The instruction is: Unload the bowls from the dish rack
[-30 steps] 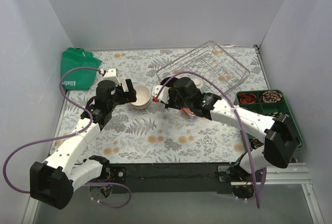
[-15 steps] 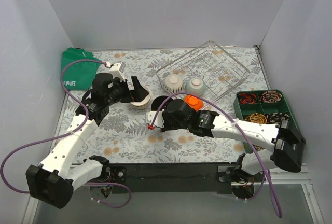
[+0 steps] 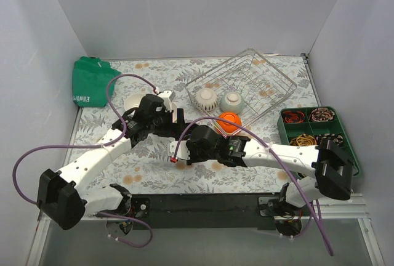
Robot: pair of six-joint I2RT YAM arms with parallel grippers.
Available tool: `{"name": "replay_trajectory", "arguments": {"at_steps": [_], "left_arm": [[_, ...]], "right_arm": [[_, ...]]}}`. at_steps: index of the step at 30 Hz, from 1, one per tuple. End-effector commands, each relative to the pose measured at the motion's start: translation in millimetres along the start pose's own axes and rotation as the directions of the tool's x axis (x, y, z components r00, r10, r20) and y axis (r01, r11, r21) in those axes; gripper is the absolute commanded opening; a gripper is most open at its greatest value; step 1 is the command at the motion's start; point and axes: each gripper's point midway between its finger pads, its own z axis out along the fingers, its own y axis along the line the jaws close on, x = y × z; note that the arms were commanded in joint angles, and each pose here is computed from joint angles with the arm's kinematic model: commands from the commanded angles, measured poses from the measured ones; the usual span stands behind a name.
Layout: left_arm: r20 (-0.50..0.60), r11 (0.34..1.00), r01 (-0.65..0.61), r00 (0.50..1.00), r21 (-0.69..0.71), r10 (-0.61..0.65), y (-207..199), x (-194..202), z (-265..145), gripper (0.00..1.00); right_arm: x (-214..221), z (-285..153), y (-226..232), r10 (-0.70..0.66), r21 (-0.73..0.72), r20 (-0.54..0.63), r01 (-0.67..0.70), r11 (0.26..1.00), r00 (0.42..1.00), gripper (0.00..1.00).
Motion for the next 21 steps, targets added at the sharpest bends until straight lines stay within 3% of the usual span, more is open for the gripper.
{"name": "replay_trajectory", "arguments": {"at_steps": [1, 6, 12, 16, 18, 21], "left_arm": [[0.002, 0.994, -0.01, 1.0, -0.109, 0.011, 15.2, 2.6, 2.7, 0.73], [-0.041, 0.992, -0.024, 0.999, -0.122, 0.019, 14.8, 13.7, 10.3, 0.49], [-0.072, 0.99, -0.037, 0.997, -0.134, 0.027, 15.2, 23.0, 17.0, 0.37], [-0.063, 0.985, -0.039, 0.998, -0.167, 0.029, 19.8, 21.5, 18.4, 0.11], [-0.052, 0.984, -0.039, 0.998, -0.176, 0.03, 20.7, 18.7, 17.5, 0.03], [-0.032, 0.984, -0.039, 0.999, -0.176, 0.034, 19.0, 13.1, 15.2, 0.0]], "right_arm": [[-40.7, -6.5, -24.8, -0.017, 0.085, 0.117, 0.007, 0.996, 0.993, 0.01], [-38.0, -2.9, -22.8, -0.015, 0.083, 0.103, 0.006, 0.997, 0.995, 0.01], [-35.7, 0.3, -22.4, -0.011, 0.083, 0.093, 0.003, 0.997, 0.996, 0.01], [-33.9, 2.0, -22.6, -0.002, 0.086, 0.089, -0.006, 0.996, 0.996, 0.01], [-32.1, 2.7, -21.5, 0.008, 0.086, 0.083, -0.016, 0.996, 0.996, 0.01], [-31.4, 1.7, -21.1, 0.023, 0.096, 0.09, -0.031, 0.995, 0.996, 0.03]]}}
